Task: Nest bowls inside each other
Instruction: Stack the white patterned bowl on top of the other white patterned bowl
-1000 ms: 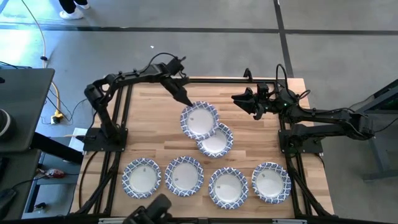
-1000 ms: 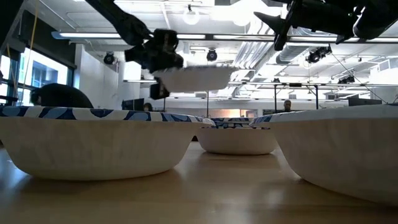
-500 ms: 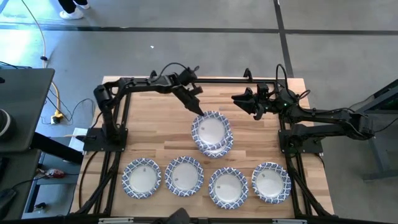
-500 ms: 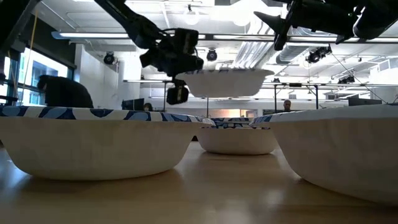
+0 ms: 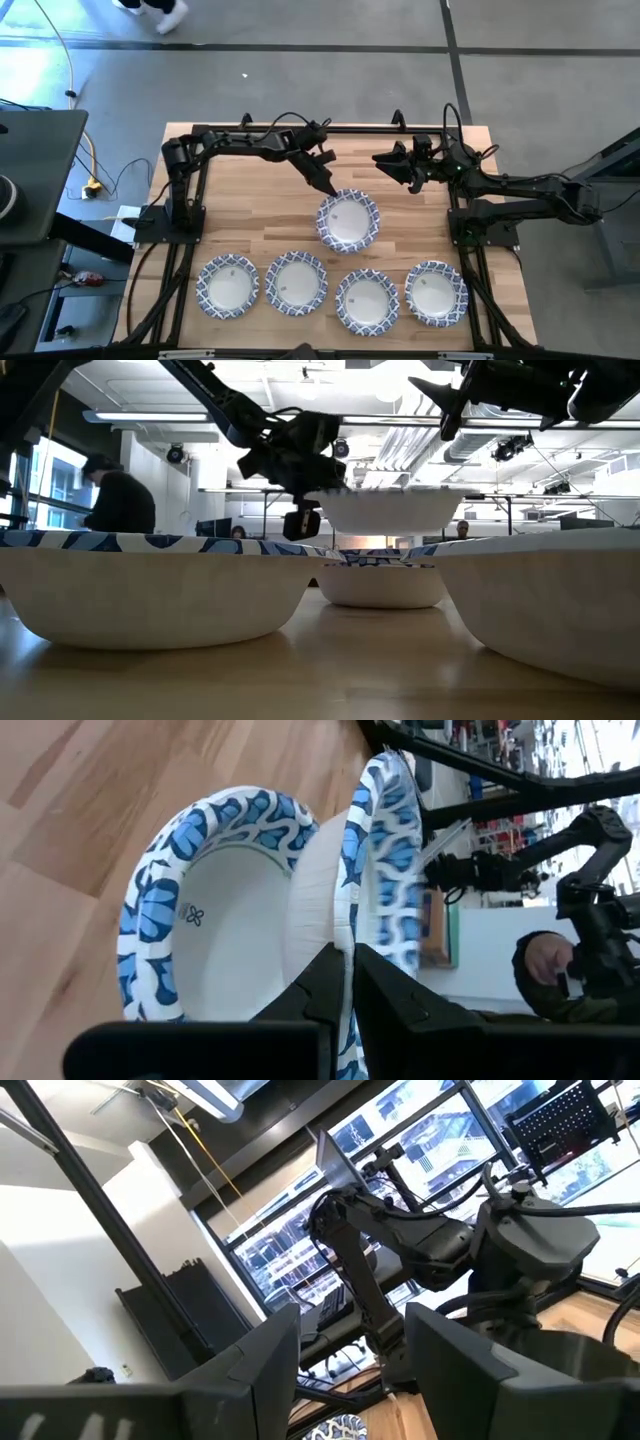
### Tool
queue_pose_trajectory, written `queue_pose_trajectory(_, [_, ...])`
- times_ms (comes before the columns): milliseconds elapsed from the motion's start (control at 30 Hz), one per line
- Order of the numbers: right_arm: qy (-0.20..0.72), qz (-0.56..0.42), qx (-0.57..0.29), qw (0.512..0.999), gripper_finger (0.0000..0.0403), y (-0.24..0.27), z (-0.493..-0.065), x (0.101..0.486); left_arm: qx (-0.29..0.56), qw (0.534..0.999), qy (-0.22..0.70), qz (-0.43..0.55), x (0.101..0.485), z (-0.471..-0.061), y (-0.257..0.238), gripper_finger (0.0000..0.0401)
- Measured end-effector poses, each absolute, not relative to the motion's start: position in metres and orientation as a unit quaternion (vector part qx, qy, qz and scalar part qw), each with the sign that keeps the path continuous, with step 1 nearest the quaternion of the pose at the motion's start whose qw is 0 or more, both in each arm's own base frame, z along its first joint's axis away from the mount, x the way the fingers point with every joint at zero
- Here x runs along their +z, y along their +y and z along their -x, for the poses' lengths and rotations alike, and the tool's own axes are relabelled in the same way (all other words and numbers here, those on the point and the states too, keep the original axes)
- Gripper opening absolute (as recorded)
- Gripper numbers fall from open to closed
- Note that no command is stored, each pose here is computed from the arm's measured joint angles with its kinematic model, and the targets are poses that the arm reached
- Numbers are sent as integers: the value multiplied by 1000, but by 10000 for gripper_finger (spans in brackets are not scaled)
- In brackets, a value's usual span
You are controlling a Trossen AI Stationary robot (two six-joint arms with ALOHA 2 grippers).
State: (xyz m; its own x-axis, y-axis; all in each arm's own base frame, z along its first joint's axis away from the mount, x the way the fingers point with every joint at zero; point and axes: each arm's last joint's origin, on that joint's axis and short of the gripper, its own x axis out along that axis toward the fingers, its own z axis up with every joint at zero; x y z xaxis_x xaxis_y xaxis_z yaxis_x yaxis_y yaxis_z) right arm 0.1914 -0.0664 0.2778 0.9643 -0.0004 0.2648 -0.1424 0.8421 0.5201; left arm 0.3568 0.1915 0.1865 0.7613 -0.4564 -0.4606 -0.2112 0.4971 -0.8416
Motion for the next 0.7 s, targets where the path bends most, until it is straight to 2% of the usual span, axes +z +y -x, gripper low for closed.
queue_pose_trajectory(700, [-128, -277, 37, 952, 172, -66, -191, 278, -43, 808, 348, 473, 184, -360, 185, 14])
